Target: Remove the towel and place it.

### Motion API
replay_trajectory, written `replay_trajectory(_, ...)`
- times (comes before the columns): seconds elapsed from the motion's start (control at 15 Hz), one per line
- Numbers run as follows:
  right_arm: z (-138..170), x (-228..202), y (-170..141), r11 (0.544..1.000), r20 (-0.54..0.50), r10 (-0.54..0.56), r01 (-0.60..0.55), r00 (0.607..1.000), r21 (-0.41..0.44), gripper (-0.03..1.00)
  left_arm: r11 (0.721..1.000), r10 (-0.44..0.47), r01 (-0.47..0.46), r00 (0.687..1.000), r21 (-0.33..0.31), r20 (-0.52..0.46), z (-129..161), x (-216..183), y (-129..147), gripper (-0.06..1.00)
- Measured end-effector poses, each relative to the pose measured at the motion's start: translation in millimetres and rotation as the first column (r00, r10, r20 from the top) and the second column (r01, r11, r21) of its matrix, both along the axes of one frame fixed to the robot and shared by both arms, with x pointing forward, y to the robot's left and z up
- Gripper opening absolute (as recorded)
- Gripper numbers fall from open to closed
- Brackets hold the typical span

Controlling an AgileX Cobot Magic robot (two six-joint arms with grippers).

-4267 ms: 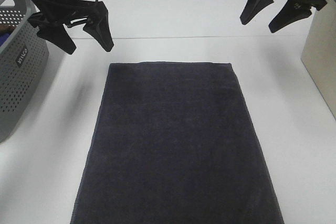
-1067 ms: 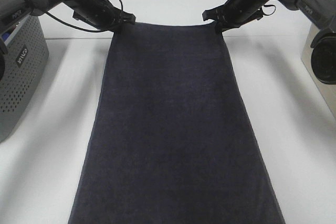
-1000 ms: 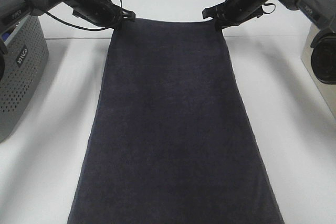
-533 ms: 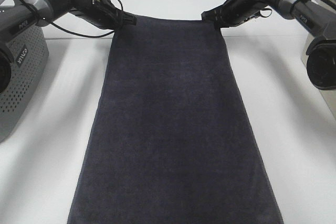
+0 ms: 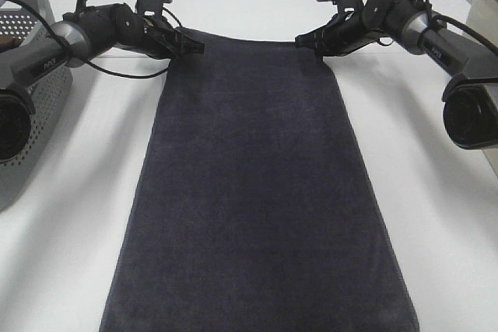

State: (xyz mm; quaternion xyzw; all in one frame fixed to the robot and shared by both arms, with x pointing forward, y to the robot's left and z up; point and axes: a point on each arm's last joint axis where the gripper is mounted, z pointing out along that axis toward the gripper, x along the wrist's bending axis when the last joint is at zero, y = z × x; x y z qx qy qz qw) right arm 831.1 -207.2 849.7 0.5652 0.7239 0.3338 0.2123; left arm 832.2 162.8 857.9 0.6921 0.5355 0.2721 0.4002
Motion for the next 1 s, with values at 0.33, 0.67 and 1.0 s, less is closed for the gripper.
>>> replay_trajectory(0.33,-2,0,1,1.0,0.001,-0.001,0.001,1.0,0.011,0.35,1.0,0.003,-0.003,1.0,0.01,0.027,-11,1,1,0.2)
replay_trajectory(0.67,4,3,0,1.0,0.041,-0.007,0.007,0.999,0.006,0.69,1.0,0.023,-0.022,0.997,-0.01,0.077,-7,4,1,0.71)
replay_trajectory(1.0,79,-7,1,0.999,0.022,0.039,-0.039,0.999,-0.004,0.69,0.999,-0.031,0.031,0.999,0.004,-0.033,47,-5,-1,0.72)
